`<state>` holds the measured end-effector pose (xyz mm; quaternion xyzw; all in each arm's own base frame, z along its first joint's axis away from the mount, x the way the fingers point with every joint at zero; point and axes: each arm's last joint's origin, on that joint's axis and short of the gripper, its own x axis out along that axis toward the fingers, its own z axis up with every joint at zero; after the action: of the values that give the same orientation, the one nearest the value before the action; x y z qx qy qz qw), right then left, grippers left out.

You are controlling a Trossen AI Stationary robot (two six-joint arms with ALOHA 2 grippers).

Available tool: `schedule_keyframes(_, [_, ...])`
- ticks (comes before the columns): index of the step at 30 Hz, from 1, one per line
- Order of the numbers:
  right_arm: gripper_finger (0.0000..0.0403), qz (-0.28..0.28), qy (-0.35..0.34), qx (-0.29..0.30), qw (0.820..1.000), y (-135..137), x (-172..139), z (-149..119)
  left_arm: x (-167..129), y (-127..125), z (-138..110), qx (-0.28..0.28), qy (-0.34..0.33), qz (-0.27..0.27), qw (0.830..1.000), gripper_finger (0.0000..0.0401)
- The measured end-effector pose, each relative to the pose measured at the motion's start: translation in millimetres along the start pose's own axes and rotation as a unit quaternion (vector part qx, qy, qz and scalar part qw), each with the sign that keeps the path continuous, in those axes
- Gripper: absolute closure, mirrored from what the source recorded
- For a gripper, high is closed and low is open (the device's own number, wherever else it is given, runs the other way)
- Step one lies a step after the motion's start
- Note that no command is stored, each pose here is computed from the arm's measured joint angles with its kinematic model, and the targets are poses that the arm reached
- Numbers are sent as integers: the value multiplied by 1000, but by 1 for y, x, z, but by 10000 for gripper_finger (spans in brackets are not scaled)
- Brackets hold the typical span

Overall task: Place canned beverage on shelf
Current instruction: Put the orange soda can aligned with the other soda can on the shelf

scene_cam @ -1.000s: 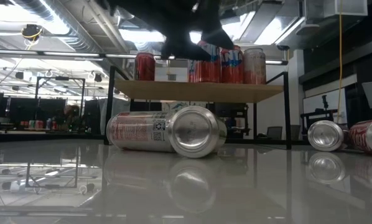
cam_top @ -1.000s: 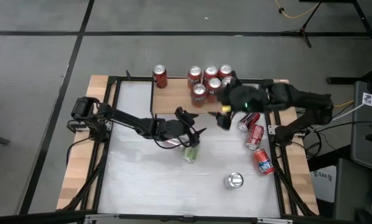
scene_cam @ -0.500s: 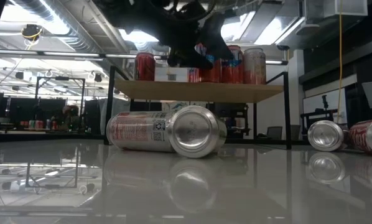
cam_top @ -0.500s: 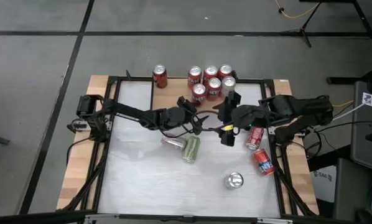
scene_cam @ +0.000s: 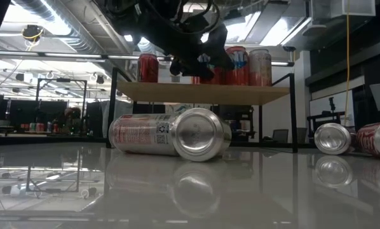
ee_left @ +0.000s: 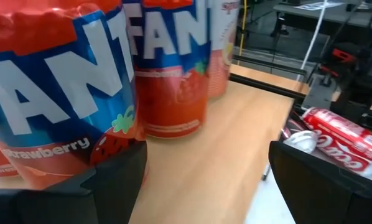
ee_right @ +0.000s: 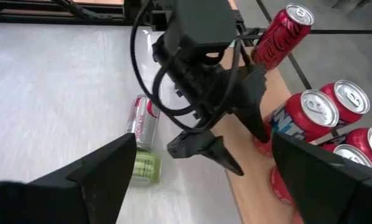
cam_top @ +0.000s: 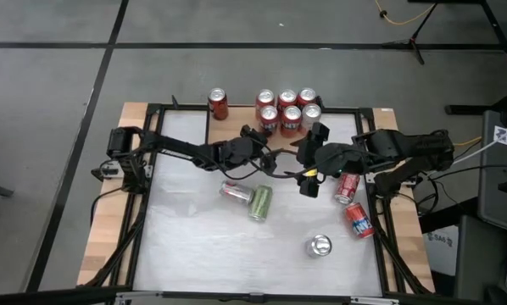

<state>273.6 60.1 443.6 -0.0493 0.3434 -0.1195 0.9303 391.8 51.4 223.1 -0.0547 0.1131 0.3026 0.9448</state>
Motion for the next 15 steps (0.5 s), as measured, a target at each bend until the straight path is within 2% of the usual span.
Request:
schedule_keyframes(7, [40, -1, 5, -3, 1000, 0, 0, -1, 2, 4, 1, -3, 2, -14, 1000, 71])
schedule_keyframes(15, [40, -2, 14, -7, 1000, -1, 0, -3, -9, -19, -3, -7, 9, -65, 998, 71])
